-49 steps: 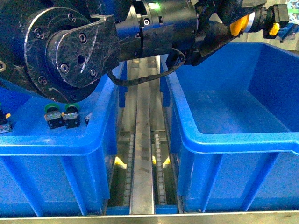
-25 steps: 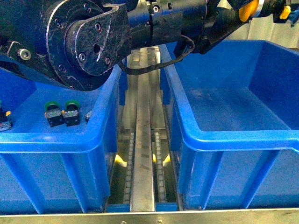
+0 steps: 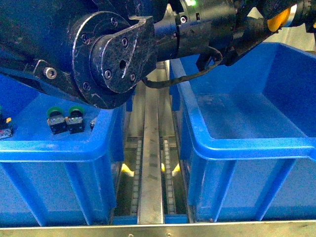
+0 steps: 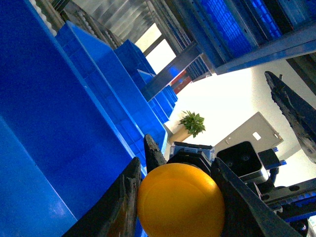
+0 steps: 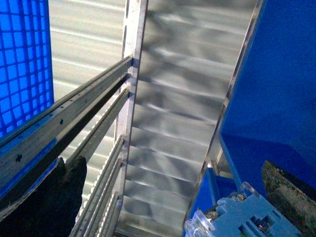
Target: Pick red and yellow buttons and place in box
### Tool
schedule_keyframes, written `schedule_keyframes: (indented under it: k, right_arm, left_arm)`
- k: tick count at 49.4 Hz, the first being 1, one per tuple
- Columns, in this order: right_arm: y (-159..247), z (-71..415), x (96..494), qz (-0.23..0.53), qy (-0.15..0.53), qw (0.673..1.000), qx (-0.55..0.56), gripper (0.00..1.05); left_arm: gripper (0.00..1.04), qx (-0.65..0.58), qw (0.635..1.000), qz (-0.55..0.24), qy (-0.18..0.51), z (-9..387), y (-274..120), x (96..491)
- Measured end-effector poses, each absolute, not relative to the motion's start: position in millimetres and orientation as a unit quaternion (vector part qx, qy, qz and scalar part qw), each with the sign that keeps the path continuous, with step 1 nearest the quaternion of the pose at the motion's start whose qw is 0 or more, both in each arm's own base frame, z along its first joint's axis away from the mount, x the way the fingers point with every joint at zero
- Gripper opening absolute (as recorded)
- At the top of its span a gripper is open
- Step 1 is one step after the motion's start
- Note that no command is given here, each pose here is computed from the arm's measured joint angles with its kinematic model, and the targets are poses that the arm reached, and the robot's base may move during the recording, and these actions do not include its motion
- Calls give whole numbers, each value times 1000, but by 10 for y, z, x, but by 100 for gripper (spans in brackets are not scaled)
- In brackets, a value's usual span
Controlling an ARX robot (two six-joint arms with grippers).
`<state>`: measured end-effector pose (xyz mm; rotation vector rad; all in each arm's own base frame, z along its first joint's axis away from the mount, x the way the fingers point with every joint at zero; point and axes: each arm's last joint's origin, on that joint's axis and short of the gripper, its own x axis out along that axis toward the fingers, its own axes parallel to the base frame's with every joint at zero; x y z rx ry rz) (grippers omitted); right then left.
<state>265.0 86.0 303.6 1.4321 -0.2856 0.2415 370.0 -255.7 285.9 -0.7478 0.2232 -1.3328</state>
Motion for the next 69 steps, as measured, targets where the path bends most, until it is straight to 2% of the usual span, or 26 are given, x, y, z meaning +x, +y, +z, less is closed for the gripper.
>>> schedule_keyframes:
  k: [4,8,17,31,52,59,69]
  right_arm:
    - [861,3033,2650,109,-127,740,651,98]
    - [862,3014,2656,103,-121,744,649,78]
    - [848,2941,2651,87,-114,750,645,41]
    - [820,2935,2654,80,-114,752,645,39]
    - [778,2901,2602,81,-114,746,651,38]
    - [769,2865,2595,74,-113,746,652,38]
    - [758,2834,2591,58,-111,754,645,38]
  left_arm:
    - [34,-339,717,-600,105,2850,-2559,3703]
    - [34,-340,718,-598,109,2844,-2560,3705]
    - [34,-340,716,-599,112,2853,-2581,3696]
    - [34,-350,717,-592,116,2872,-2602,3699]
    - [99,-360,748,-553,75,2900,-2555,3744]
    - [97,-369,756,-537,57,3002,-2464,3749]
    - [97,-358,789,-498,17,3233,-2105,3589]
